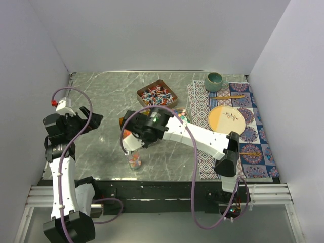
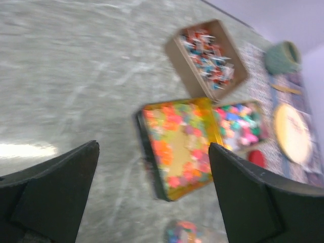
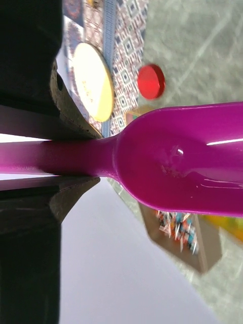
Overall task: Pack the candies
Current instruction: Adjust the spatula, then scoop the fake candies from the storage box.
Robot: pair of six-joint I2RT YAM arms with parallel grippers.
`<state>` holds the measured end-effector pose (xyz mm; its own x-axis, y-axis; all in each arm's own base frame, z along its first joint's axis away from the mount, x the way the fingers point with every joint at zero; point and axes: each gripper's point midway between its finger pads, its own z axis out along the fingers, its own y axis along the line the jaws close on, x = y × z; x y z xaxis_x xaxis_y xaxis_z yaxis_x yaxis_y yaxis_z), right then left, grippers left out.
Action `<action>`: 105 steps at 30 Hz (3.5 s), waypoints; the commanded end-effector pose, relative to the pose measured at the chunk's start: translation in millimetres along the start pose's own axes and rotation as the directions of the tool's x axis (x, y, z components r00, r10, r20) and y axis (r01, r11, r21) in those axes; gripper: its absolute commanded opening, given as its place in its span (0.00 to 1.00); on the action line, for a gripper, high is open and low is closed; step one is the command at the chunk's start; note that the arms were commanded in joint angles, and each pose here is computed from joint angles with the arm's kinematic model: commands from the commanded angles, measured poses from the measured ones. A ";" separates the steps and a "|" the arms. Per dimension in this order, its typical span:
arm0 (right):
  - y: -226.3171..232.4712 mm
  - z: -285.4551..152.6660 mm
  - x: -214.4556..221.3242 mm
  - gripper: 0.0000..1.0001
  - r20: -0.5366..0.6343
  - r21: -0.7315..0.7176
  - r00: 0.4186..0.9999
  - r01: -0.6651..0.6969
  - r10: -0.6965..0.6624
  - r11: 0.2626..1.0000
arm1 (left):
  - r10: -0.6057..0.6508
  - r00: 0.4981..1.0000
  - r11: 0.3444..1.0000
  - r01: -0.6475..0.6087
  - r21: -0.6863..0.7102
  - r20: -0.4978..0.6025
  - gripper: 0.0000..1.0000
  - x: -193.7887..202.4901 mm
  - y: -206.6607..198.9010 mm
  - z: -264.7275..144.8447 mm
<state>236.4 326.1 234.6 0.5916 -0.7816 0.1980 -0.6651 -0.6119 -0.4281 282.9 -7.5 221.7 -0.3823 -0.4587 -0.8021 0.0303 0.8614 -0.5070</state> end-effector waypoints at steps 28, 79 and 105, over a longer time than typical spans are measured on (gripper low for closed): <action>-148.4 -64.5 -23.0 0.00 0.748 -0.110 0.442 -0.653 0.496 0.749 | -0.015 0.914 0.831 0.237 0.503 -0.405 0.01 49.8 -90.9 35.5; -136.0 -4.9 -5.0 0.00 0.568 0.121 0.773 -0.418 0.283 0.900 | -0.190 0.824 0.877 0.387 0.285 -0.534 0.01 73.2 -67.9 116.7; -77.5 97.6 85.0 0.00 0.038 0.003 0.994 -0.104 0.104 0.995 | -0.431 0.794 0.891 0.451 -0.060 -0.428 0.01 55.4 38.4 57.2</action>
<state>362.9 335.9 195.1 0.4753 -0.8769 -0.0715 -0.8039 -0.3997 -0.4405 307.7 -19.1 130.4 -0.7278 -0.6502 -0.2179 -0.2373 0.5369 -0.8096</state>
